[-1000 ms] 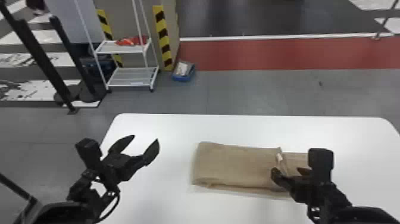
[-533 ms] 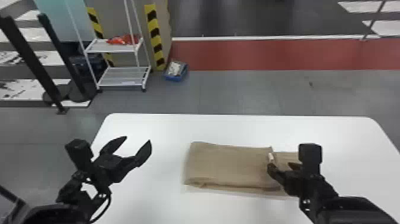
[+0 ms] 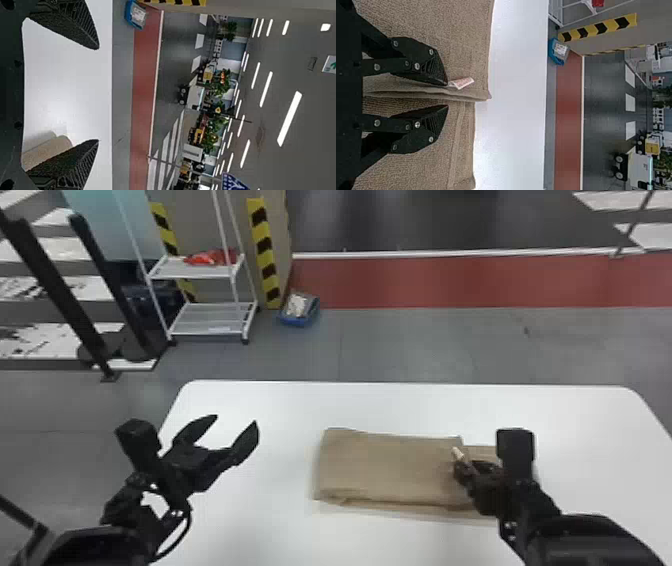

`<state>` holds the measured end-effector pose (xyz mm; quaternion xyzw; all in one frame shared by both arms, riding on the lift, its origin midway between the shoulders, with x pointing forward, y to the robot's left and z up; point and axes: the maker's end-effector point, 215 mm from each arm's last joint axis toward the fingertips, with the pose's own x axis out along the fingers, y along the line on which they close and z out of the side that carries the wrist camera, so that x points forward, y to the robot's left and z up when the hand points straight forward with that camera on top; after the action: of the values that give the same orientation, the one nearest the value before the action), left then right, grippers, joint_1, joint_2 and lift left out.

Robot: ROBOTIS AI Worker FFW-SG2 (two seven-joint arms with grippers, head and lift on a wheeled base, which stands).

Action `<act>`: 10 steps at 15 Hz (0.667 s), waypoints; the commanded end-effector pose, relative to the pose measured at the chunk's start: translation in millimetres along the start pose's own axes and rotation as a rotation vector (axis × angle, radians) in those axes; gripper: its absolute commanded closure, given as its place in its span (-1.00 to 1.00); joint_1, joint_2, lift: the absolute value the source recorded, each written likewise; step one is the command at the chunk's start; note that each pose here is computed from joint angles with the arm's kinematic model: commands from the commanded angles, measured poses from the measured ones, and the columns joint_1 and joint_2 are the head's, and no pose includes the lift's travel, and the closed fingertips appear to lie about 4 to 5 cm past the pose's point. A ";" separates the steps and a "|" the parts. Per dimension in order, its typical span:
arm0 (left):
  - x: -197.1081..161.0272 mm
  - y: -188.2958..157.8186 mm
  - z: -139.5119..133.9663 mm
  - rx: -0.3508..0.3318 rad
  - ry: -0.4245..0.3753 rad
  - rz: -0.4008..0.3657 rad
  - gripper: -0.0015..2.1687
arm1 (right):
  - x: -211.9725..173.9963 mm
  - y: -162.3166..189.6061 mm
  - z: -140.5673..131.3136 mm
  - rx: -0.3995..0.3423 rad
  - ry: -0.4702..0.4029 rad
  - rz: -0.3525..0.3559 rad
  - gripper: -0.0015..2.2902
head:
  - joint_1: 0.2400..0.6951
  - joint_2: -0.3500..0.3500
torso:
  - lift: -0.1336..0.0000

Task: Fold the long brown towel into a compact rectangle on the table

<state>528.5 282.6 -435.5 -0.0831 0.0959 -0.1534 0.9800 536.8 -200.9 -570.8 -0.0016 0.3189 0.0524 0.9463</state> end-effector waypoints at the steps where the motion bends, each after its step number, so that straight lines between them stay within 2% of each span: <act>1: 0.5 0.2 0.6 -0.001 -0.001 0.000 -0.94 | 1.8 2.8 3.2 -0.002 -0.002 0.003 -0.30 | 1.00 0.24 | 1.00; 8: 0.9 0.2 1.4 0.000 -0.001 -0.007 -0.93 | 8.8 5.8 -5.5 -0.008 0.025 0.011 -0.28 | 1.00 0.26 | 1.00; 10: 1.1 1.3 -3.2 -0.009 0.015 -0.004 -0.93 | 8.8 5.3 -4.5 -0.002 0.021 0.013 0.15 | 1.00 0.26 | 1.00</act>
<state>529.4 282.7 -436.3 -0.0846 0.0983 -0.1562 0.9792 539.8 -194.2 -580.2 -0.0027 0.3303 0.0594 0.9420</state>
